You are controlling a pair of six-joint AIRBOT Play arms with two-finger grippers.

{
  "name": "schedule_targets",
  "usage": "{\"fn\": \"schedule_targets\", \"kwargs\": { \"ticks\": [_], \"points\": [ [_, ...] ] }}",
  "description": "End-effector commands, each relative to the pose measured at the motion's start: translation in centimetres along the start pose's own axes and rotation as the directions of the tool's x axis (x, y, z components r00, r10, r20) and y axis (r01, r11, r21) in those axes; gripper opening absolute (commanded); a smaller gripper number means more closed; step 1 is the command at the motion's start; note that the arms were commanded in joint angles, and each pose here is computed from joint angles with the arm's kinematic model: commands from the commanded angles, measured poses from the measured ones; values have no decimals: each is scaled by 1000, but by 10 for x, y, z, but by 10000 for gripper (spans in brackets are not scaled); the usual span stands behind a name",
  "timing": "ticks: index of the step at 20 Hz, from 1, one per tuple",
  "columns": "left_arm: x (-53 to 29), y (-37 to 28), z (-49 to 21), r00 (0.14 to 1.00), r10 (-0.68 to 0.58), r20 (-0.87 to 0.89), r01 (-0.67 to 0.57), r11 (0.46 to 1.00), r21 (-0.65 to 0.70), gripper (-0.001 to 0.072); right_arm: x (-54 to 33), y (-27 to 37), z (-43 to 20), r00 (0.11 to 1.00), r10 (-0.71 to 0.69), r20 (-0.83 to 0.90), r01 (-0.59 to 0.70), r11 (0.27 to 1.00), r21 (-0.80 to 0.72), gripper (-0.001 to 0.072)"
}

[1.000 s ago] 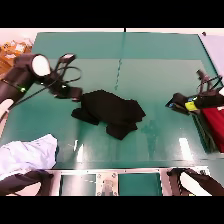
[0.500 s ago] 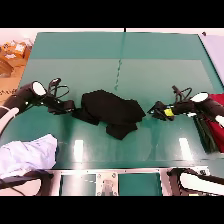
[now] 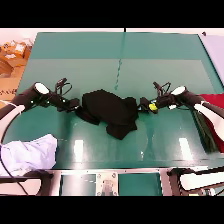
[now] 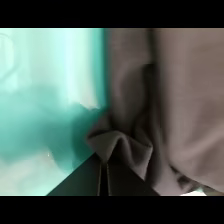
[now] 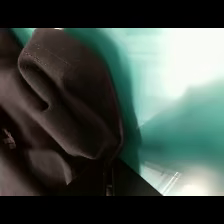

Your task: Fold the shirts.

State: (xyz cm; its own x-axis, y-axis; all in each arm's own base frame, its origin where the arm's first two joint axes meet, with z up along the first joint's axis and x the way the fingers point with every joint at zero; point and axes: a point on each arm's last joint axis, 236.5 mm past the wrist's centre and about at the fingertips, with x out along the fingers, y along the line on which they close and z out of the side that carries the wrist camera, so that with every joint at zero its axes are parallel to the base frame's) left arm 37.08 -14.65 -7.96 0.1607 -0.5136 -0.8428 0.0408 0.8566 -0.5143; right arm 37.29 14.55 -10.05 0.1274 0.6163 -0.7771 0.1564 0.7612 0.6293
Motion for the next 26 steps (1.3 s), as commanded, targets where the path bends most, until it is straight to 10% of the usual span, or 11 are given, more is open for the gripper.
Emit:
{"fn": "schedule_targets", "kwargs": {
  "ticks": [1, 11, 18, 26],
  "points": [
    [-34, -11, 19, 999, 44, 15, -46, 991, 128, 25, -32, 39, 30, 997, 74, 34, -71, 994, -86, 15],
    [-380, -199, 82, 697, -134, 704, -352, 792, 499, 26, -379, 264, 30, 713, 372, 595, 104, 783, -613, 16],
    [-480, -221, 29, 508, -139, 850, -549, 708, 444, 26, -538, 298, -54, 300, 406, 863, 352, 794, -496, 15],
    [-403, -160, 64, 657, 48, 753, -534, 734, 419, 26, -493, 234, 38, 435, 272, 858, 223, 891, -396, 16]
  ]
}}
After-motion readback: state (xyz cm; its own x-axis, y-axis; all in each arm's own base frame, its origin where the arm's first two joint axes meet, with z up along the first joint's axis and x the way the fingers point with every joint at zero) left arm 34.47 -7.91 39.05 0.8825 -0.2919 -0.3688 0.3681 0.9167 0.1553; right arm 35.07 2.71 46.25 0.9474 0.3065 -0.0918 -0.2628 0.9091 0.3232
